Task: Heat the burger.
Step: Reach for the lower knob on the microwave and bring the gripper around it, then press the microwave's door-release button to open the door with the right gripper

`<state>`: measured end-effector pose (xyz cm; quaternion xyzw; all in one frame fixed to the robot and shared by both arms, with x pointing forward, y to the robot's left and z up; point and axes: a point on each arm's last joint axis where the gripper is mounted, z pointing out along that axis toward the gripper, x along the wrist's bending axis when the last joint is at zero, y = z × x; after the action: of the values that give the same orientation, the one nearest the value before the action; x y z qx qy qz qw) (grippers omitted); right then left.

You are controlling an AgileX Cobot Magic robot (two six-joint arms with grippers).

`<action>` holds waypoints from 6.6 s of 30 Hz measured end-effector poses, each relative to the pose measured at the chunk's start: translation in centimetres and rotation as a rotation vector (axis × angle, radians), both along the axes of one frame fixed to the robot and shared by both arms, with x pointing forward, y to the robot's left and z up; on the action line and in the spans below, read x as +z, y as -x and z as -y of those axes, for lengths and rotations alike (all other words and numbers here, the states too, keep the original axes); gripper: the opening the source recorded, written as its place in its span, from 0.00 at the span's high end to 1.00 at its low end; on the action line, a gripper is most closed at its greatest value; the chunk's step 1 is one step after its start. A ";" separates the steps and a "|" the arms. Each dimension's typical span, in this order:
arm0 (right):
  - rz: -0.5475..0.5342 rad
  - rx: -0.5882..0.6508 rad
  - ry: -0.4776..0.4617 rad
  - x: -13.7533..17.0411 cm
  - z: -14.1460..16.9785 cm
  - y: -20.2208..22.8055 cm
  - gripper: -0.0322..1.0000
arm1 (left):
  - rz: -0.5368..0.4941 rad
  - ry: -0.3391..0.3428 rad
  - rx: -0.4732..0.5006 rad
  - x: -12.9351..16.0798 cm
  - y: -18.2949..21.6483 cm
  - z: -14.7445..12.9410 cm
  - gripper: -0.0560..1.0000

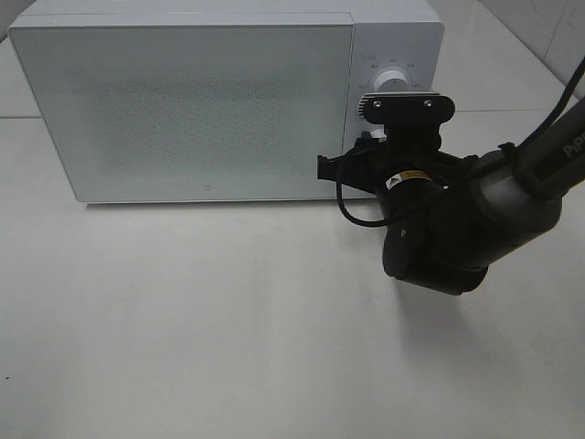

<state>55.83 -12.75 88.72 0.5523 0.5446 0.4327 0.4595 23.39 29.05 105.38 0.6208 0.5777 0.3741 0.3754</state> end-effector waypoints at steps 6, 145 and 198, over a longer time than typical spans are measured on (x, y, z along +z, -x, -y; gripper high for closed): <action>0.003 -0.016 -0.075 0.0 0.0 0.0 0.55 | 0.000 0.000 0.000 0.0 0.0 0.0 0.03; -0.252 -0.211 -1.313 0.9 1.9 5.5 0.28 | 0.000 0.000 0.000 0.0 0.0 0.0 0.03; -1.039 0.453 0.046 18.0 9.8 15.6 0.28 | 0.000 0.000 0.000 0.0 0.0 0.0 0.03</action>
<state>40.26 -22.53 106.71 0.5518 0.8135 0.1797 0.0387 23.39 29.05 105.38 0.6208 0.5777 0.3741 0.3754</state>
